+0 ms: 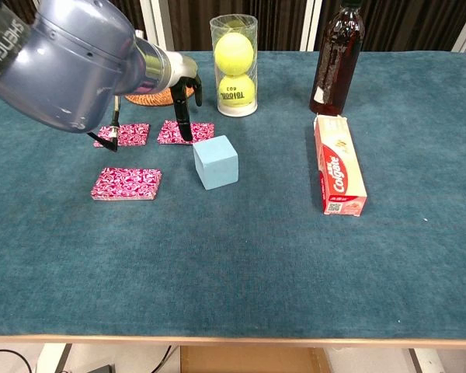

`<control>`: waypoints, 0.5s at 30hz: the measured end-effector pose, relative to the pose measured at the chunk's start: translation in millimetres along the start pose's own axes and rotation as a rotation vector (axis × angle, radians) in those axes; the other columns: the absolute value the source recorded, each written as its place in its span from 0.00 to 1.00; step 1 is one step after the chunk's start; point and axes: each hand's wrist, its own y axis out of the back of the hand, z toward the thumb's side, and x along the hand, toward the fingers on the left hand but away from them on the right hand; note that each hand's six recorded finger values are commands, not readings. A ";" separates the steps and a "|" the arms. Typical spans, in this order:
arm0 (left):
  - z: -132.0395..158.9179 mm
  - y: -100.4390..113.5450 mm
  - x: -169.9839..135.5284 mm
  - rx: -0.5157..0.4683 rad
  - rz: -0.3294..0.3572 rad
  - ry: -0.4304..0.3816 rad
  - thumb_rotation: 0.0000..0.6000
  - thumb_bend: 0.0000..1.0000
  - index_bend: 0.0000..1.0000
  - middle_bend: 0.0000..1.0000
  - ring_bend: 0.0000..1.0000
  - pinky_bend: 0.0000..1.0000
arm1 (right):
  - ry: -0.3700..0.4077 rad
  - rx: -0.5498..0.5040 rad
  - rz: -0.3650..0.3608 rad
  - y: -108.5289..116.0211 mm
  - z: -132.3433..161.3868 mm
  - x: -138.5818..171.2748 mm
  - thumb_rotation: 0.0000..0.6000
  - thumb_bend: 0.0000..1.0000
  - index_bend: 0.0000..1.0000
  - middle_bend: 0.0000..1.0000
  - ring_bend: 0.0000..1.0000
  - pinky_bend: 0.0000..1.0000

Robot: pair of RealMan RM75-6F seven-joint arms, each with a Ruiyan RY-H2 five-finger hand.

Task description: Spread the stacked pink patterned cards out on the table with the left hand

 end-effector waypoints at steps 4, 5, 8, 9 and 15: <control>-8.8 8.4 -9.0 -0.002 0.005 -0.011 1.00 0.10 0.32 0.11 0.00 0.00 | 0.002 0.003 0.002 -0.4 0.6 0.3 1.00 0.12 0.19 0.08 0.13 0.24; -12.6 11.2 -12.3 -0.004 0.007 -0.017 1.00 0.10 0.30 0.11 0.00 0.00 | 0.002 0.008 0.002 -0.7 0.9 0.4 1.00 0.12 0.19 0.08 0.13 0.24; -27.3 21.0 -27.6 -0.008 0.015 -0.048 1.00 0.10 0.25 0.11 0.00 0.00 | 0.001 0.017 0.004 -1.8 1.9 0.3 1.00 0.12 0.19 0.08 0.13 0.24; -37.3 26.8 -35.0 -0.011 0.025 -0.060 1.00 0.10 0.24 0.11 0.00 0.00 | 0.001 0.020 0.005 -2.3 2.3 0.2 1.00 0.12 0.19 0.08 0.13 0.24; -113.4 66.6 -71.7 -0.048 0.171 -0.086 1.00 0.10 0.20 0.11 0.00 0.00 | 0.003 0.052 0.013 -6.4 6.9 -0.2 1.00 0.12 0.19 0.08 0.13 0.24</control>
